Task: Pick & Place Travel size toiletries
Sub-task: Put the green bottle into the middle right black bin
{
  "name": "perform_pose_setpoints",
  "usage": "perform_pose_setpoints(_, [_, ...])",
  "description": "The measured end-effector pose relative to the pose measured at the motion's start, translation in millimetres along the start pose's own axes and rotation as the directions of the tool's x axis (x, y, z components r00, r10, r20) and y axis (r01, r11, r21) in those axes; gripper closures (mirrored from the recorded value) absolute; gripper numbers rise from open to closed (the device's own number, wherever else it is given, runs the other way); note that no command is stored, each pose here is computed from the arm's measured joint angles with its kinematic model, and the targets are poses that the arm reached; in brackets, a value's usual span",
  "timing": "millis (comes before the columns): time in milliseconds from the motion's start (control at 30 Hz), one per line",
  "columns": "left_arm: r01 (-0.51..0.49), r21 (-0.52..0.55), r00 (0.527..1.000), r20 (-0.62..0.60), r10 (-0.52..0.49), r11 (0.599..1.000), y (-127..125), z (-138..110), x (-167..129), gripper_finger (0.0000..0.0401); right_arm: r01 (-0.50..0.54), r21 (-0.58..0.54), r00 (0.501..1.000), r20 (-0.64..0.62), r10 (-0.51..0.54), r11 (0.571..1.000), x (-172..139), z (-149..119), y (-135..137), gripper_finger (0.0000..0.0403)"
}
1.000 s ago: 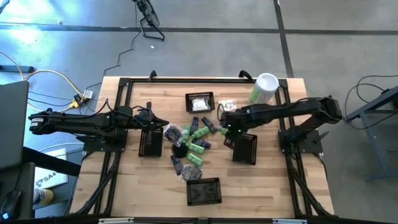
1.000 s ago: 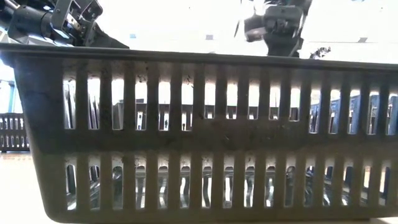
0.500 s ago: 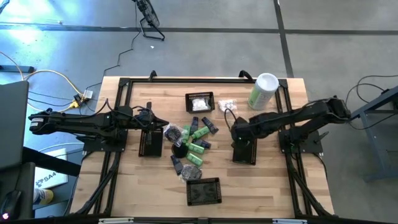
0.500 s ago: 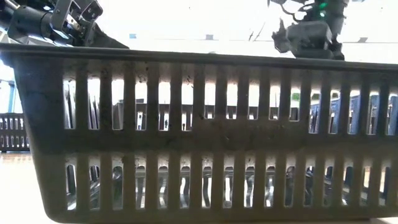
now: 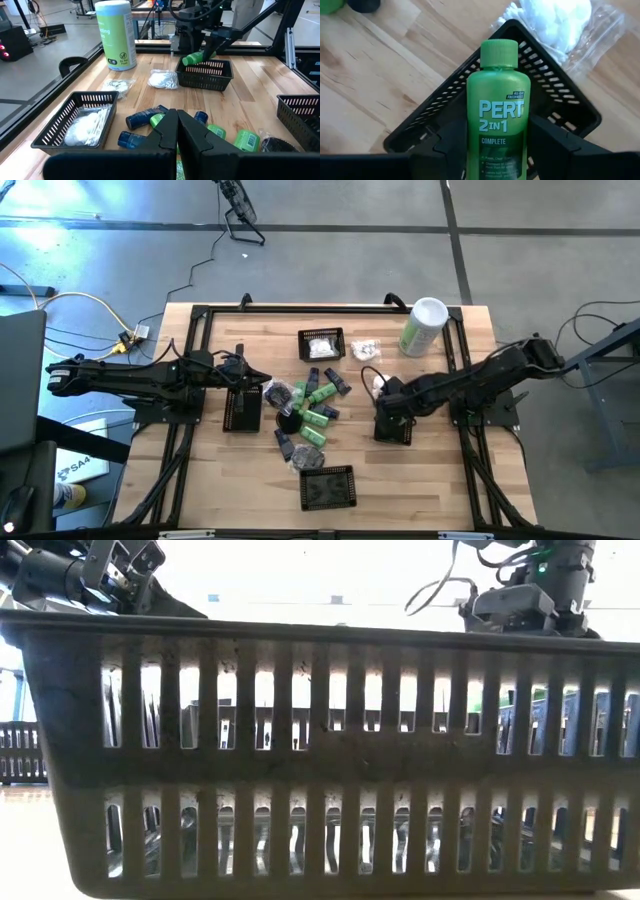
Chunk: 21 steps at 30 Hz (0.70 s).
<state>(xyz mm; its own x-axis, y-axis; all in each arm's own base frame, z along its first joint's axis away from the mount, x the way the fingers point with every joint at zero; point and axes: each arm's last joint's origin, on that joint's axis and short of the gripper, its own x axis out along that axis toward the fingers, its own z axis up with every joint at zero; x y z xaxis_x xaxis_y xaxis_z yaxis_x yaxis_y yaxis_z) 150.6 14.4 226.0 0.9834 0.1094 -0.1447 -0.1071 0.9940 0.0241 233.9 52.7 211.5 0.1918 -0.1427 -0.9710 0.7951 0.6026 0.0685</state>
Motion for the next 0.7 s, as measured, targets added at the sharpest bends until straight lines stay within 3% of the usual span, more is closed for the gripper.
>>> perform_pose_setpoints(300, [0.000, 0.000, 1.000, 0.000, 0.000, 1.000, 0, 0, 0, 0.0401, -0.005, 0.074, 0.997, 0.073, -0.001, 0.997, -2, -10, 6, 0.0229])
perform_pose_setpoints(700, [0.000, 0.000, 1.000, -0.001, 0.000, 1.000, 0, 0, 0, 0.0401, -0.012, 0.143, 0.999, 0.034, 0.007, 0.990, 20, -24, -2, 0.0229])
